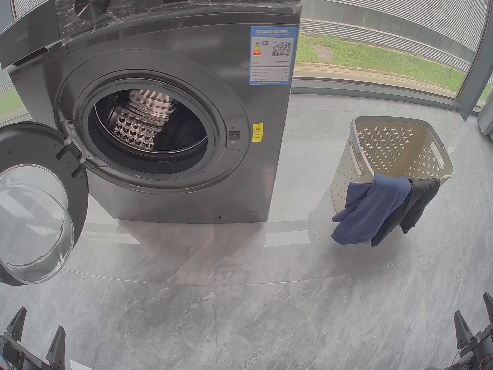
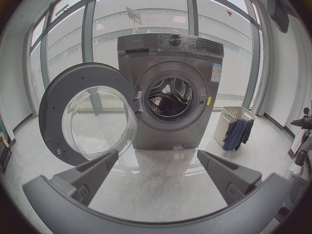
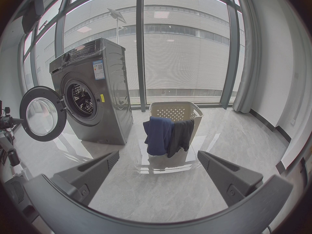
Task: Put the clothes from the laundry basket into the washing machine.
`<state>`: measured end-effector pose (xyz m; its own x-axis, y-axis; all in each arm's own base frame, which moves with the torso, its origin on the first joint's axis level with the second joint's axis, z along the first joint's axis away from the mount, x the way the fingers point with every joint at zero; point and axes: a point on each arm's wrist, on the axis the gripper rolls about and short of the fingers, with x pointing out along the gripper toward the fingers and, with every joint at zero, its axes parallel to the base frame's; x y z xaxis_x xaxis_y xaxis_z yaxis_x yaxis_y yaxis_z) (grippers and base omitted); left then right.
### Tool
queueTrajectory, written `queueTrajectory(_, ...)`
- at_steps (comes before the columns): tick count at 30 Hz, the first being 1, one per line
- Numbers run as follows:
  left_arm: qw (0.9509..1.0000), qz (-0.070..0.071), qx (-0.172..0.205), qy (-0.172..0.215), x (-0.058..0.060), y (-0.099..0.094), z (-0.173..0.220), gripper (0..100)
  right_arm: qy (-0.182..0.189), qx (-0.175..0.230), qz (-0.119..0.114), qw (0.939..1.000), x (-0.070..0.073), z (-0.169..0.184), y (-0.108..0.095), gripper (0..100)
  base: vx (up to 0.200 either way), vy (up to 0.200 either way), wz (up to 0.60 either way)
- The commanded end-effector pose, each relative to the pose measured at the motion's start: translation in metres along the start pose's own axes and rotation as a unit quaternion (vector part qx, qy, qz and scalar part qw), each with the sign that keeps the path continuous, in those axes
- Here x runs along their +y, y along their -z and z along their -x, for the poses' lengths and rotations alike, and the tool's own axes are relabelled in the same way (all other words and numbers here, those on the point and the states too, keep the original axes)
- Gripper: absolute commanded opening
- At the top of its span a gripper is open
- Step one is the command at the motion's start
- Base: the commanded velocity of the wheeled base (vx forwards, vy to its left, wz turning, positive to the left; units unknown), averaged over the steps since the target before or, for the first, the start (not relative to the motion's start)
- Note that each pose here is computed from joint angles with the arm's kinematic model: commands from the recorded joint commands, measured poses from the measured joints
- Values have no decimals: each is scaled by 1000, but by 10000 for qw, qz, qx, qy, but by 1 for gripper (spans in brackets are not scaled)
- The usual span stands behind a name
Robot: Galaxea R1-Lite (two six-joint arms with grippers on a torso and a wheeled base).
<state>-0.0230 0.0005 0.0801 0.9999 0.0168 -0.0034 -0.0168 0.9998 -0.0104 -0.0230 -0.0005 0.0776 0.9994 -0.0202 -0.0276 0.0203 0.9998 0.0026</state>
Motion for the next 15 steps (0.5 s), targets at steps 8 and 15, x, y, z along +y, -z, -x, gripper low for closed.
queueTrajectory(8,10000,39,29,-8,0,5,0,100,-1,-39,0,10000,0,1,2,100,0,-200,0)
queueTrajectory(15,10000,16,29,-1,0,5,0,100,-9,-31,8,10000,0,1,2,100,0,0,0)
